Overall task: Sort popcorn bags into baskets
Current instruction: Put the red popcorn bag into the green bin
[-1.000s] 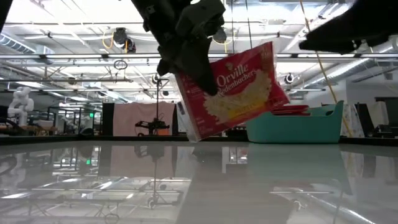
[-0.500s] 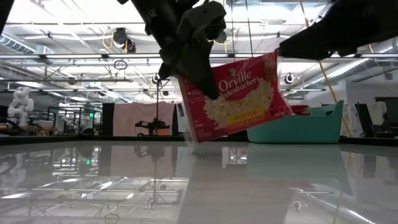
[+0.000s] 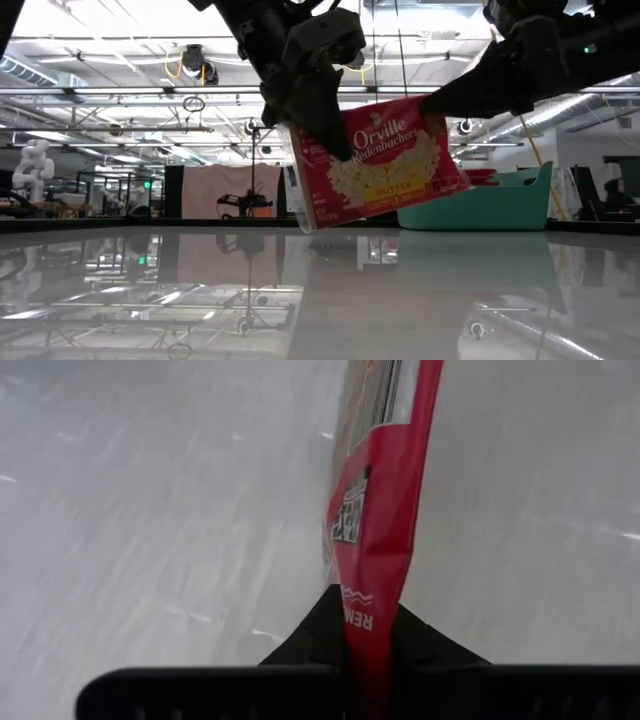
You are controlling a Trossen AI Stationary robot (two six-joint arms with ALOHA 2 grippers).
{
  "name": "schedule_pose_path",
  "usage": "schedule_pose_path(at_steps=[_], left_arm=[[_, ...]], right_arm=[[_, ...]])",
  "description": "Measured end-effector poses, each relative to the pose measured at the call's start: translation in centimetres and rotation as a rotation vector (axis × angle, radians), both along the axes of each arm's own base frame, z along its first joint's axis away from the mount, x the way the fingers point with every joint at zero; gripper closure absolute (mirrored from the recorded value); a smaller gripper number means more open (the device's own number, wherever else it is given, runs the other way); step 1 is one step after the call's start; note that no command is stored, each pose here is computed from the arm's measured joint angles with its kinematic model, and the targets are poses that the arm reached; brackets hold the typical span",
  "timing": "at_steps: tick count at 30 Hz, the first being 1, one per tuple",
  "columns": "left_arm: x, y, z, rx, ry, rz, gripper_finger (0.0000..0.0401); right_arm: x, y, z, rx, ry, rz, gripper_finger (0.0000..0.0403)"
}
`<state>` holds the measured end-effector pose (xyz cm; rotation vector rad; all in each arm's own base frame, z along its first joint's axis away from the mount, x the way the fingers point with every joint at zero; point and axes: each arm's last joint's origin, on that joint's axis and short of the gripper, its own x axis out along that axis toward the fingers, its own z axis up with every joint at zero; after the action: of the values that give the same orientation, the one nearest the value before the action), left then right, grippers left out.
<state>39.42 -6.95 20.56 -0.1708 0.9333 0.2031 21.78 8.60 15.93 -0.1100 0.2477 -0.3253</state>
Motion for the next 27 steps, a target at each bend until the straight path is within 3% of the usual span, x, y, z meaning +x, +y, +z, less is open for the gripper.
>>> schedule_pose_path(at_steps=[8, 17, 21, 27], left_arm=[[-0.02, -0.09, 0.01, 0.012, 0.003, -0.022, 0.0365], [-0.03, -0.10, 0.00, 0.020, 0.006, -0.034, 0.0384], [-0.04, -0.08, 0.00, 0.031, 0.008, -0.042, 0.0360], [0.01, -0.21, 0.08, -0.008, -0.010, 0.023, 0.0315]], right_arm=[[0.55, -0.70, -0.12, 0.038, 0.029, 0.116, 0.0221], [0.79, -0.97, -0.33, 0.067, 0.064, 0.228, 0.0344], [0.70, -0.95, -0.64, 0.070, 0.103, 0.261, 0.0392], [0.65, -0.93, -0.80, 0.069, 0.119, 0.264, 0.0387]])
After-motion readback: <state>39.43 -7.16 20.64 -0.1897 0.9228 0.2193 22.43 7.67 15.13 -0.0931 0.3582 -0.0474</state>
